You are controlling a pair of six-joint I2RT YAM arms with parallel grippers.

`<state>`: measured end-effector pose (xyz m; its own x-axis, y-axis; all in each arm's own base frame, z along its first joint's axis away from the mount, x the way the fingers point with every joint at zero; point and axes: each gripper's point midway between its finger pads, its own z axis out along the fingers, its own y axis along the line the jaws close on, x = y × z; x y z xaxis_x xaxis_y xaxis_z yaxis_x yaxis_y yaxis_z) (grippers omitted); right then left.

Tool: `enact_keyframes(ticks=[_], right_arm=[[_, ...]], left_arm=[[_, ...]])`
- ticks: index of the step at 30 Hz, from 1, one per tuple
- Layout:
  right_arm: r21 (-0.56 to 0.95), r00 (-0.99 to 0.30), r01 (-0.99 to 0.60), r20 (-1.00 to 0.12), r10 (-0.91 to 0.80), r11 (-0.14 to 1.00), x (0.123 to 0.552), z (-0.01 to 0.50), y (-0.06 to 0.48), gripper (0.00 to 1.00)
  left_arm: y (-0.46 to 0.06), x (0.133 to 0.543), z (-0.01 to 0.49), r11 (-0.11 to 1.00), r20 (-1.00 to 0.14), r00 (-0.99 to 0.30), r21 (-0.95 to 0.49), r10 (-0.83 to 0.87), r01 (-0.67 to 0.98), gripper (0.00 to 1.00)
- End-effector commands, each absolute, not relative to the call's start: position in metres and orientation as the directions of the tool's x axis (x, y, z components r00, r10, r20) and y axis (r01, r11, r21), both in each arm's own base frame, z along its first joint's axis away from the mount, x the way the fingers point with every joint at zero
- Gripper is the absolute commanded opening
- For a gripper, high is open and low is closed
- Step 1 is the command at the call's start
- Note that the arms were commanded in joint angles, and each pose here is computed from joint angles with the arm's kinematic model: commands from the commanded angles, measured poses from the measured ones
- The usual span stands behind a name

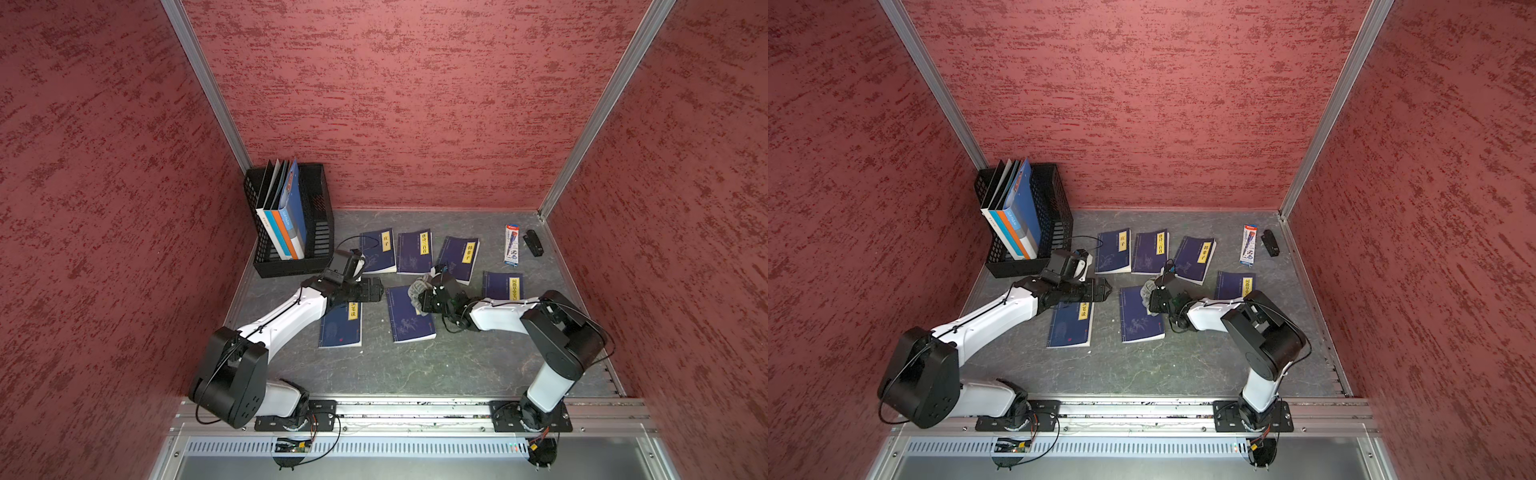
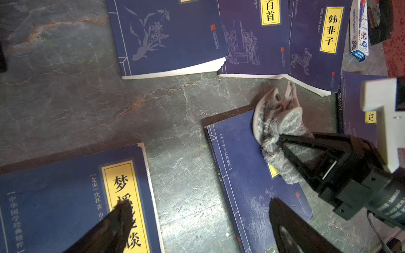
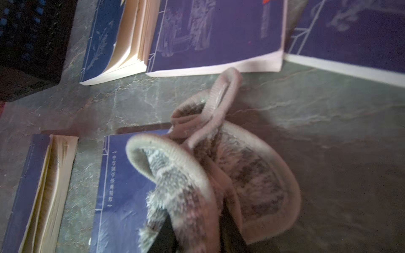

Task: Wipe the cover of the book
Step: Place the cleaning item at the center of the board.

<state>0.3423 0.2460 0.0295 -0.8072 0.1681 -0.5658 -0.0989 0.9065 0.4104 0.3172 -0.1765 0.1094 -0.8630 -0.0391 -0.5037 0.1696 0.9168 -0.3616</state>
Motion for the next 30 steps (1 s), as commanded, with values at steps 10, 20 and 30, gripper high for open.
enact_keyframes(ticks=[10,20,30], right_arm=[[0.082,-0.809,0.171,-0.556,0.188,0.982,0.322,0.030,0.124,0.28],[0.046,-0.748,0.275,-0.617,0.243,0.960,0.331,0.060,0.087,0.63],[0.146,-0.727,0.088,-0.667,0.164,0.985,0.335,0.117,0.120,0.69]], left_arm=[[-0.185,0.317,0.113,0.918,-0.512,-0.858,-0.352,-0.028,0.181,0.98],[-0.196,0.316,0.107,0.915,-0.505,-0.863,-0.354,-0.012,0.195,0.98],[-0.209,0.314,0.103,0.915,-0.497,-0.867,-0.355,-0.010,0.193,0.98]])
